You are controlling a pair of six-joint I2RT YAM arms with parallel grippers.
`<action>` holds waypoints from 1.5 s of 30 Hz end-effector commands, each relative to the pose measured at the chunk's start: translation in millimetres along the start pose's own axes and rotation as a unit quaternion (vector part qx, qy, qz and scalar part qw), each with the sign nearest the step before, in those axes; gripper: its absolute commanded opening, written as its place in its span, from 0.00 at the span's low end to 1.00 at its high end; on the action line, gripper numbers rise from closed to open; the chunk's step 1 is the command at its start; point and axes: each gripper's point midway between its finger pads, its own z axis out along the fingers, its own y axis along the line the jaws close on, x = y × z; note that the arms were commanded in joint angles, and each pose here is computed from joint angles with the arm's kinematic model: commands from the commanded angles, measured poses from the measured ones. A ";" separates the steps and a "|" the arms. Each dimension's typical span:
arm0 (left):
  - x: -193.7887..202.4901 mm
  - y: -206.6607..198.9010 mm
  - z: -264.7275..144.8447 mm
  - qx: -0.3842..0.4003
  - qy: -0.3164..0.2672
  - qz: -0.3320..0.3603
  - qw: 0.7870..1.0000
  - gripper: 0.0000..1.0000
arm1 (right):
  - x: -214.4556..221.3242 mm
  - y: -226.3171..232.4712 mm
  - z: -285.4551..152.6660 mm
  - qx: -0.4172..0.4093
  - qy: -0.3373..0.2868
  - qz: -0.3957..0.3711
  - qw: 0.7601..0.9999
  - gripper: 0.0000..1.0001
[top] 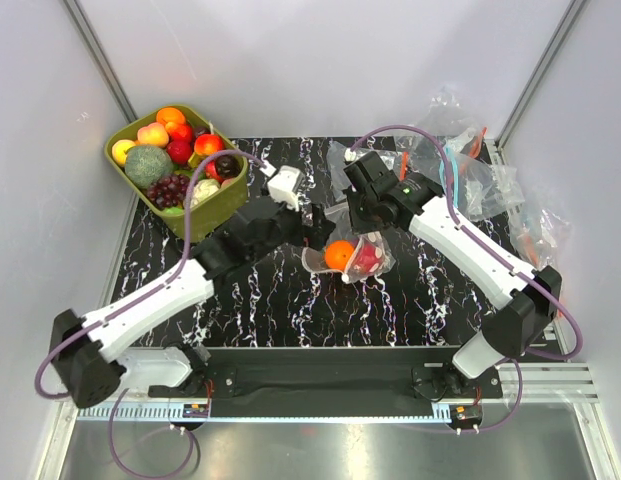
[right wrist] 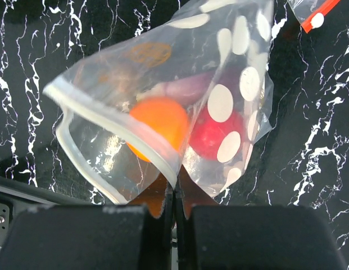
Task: Place the food in the zip-top bag and seal the zipper
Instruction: Place the fake fruit in the zipper food storage bag, then adjust the zipper food storage bag at the center of the board.
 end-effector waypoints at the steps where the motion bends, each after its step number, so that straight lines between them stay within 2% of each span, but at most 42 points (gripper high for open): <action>1: -2.8 17.8 -17.8 -0.024 0.000 0.005 1.000 0.99 | -12.8 -1.1 -17.2 -0.006 -0.038 0.005 0.999 0.00; 5: 14.9 33.4 -28.8 -0.034 0.019 -0.013 0.999 0.98 | -12.1 -1.1 -16.2 -0.006 -0.039 0.007 0.999 0.00; 10: 45.7 29.3 -32.9 -0.008 0.048 -0.042 0.998 0.97 | -11.1 -0.4 -14.2 -0.009 -0.038 0.010 0.999 0.00; 14: 66.0 27.6 -34.3 0.007 0.042 -0.083 0.996 0.92 | -11.9 -0.5 -13.7 -0.008 -0.040 0.011 0.999 0.00; 18: 84.2 32.9 -31.0 -0.001 0.058 -0.102 0.993 0.83 | -12.9 -0.4 -15.5 -0.009 -0.042 0.011 0.999 0.00; 22: 108.6 27.2 -28.5 0.022 0.079 -0.128 0.988 0.79 | -11.8 -0.8 -15.8 -0.010 -0.042 0.010 0.999 0.00; 29: 105.8 21.7 -16.8 0.038 0.055 -0.156 0.985 0.73 | -8.6 1.5 -12.1 -0.016 -0.038 0.012 0.999 0.00; 34: 109.9 22.4 -2.8 0.033 0.065 -0.157 0.985 0.72 | -7.9 3.1 -12.7 -0.022 -0.039 0.009 0.999 0.00; 36: 107.6 19.3 2.4 0.038 0.061 -0.162 0.984 0.68 | -7.6 5.5 -12.9 -0.030 -0.039 0.008 0.999 0.00; 37: 110.7 19.5 6.0 0.037 0.067 -0.169 0.983 0.63 | -8.1 5.9 -13.7 -0.032 -0.040 0.008 0.999 0.00; 38: 109.1 17.9 8.5 0.040 0.066 -0.170 0.982 0.52 | -6.6 4.4 -12.4 -0.027 -0.038 0.009 0.999 0.00; 40: 114.3 16.8 12.0 0.041 0.076 -0.176 0.981 0.36 | -6.5 3.1 -13.2 -0.025 -0.040 0.006 0.999 0.00; 41: 114.4 15.7 12.5 0.044 0.075 -0.180 0.980 0.21 | -6.0 2.5 -13.6 -0.025 -0.040 0.006 0.999 0.00; 42: 114.1 14.0 12.6 0.048 0.076 -0.183 0.979 0.12 | -5.7 1.8 -13.2 -0.023 -0.040 0.006 0.999 0.00; 44: 107.7 5.3 9.4 0.066 0.076 -0.191 0.976 0.01 | -3.9 1.3 -12.5 -0.022 -0.036 0.004 0.999 0.00; 45: 103.7 1.0 7.6 0.075 0.077 -0.191 0.976 0.00 | -1.7 0.6 -10.4 -0.021 -0.030 0.002 0.999 0.00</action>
